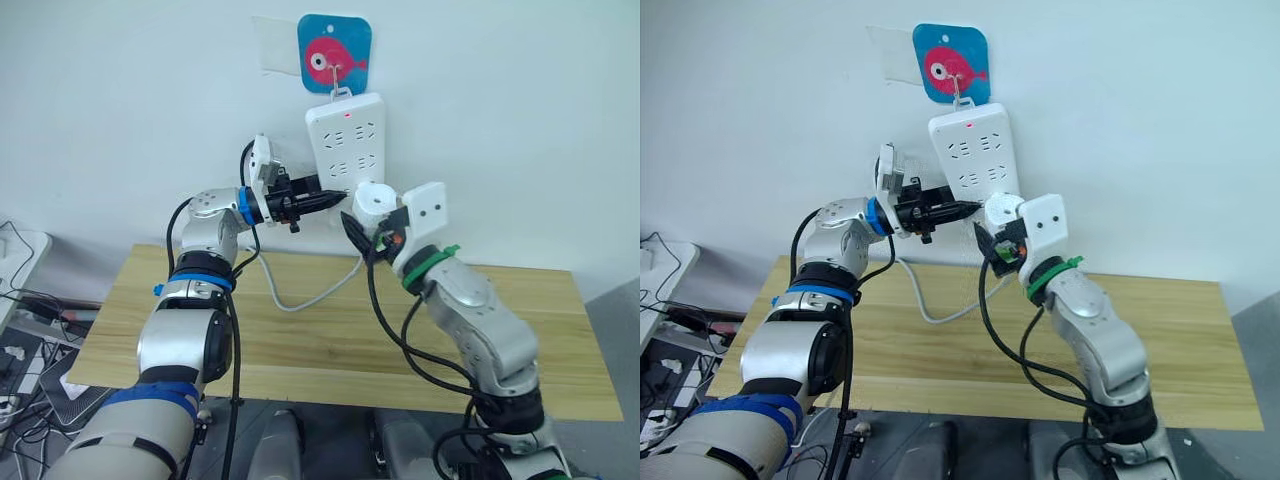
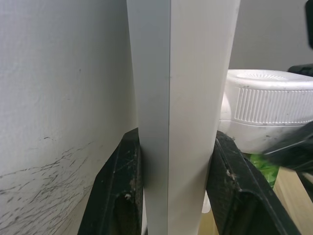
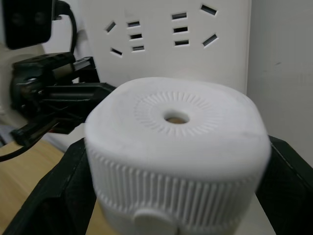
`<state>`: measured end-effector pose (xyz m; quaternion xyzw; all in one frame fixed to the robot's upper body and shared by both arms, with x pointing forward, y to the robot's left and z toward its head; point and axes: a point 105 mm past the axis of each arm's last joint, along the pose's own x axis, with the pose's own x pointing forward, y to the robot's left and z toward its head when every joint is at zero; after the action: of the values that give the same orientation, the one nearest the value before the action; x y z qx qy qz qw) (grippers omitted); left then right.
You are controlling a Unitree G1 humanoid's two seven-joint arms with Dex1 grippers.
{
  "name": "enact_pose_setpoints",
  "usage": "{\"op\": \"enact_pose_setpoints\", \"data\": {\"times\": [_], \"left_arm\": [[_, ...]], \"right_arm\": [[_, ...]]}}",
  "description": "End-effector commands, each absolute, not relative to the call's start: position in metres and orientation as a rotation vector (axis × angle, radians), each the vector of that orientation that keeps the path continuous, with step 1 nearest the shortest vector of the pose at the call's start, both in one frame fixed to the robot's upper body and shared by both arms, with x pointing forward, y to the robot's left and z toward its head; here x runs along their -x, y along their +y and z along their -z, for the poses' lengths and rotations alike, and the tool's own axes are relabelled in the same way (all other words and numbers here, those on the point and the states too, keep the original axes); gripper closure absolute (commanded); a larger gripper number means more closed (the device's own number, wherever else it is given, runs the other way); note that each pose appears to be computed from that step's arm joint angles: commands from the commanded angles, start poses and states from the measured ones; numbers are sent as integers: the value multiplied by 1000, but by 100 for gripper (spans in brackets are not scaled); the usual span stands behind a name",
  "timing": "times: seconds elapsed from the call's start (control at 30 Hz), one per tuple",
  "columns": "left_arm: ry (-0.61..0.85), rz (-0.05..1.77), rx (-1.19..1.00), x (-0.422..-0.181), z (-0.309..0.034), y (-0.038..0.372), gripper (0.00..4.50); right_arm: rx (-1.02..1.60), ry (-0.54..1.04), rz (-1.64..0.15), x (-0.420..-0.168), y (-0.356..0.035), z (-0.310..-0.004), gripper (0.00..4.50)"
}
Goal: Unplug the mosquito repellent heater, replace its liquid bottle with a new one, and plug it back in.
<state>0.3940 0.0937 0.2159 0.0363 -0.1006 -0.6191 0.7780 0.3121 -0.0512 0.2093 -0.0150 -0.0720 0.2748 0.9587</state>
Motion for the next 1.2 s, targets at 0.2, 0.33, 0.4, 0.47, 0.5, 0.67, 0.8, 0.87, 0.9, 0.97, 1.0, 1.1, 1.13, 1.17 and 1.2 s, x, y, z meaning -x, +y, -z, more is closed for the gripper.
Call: {"op": "enact_pose_setpoints", "data": {"times": [0.2, 0.33, 0.4, 0.47, 0.5, 0.67, 0.8, 0.87, 0.9, 0.97, 1.0, 1.1, 1.13, 1.17, 1.2], "left_arm": [[-214, 1353, -136, -393, -219, 95, 320], [-196, 1327, -119, -397, -220, 100, 248], [-191, 1318, -120, -398, -221, 103, 202], [-182, 1292, -125, -400, -221, 110, 135], [-173, 1278, -129, -400, -220, 115, 104], [-126, 1225, -174, -397, -209, 145, 0], [-112, 1219, -211, -384, -200, 161, 0], [-124, 1231, -211, -374, -199, 162, 0], [-137, 1239, -204, -368, -201, 161, 0], [-150, 1265, -193, -352, -202, 156, 0], [-156, 1274, -187, -345, -203, 153, 0], [-165, 1290, -171, -327, -207, 143, 0], [-167, 1291, -170, -323, -208, 141, 0], [-169, 1293, -173, -318, -208, 139, 0], [-169, 1293, -174, -316, -208, 137, 0]], "right_arm": [[58, -123, -689, -265, -80, -222, 6], [80, -81, -756, -254, -89, -214, 20], [73, -77, -773, -255, -90, -214, 61], [62, -76, -778, -258, -90, -214, 132], [57, -77, -784, -260, -90, -214, 169], [32, -90, -825, -265, -80, -215, 357], [12, -101, -870, -269, -65, -214, 446], [8, -100, -900, -269, -57, -212, 446], [8, -98, -909, -270, -54, -211, 446], [21, -89, -932, -270, -46, -207, 446], [25, -85, -931, -272, -44, -206, 446], [38, -89, -918, -278, -41, -204, 446], [44, -93, -905, -281, -41, -204, 446], [51, -96, -892, -284, -43, -204, 446], [55, -97, -883, -286, -43, -204, 446]]}}
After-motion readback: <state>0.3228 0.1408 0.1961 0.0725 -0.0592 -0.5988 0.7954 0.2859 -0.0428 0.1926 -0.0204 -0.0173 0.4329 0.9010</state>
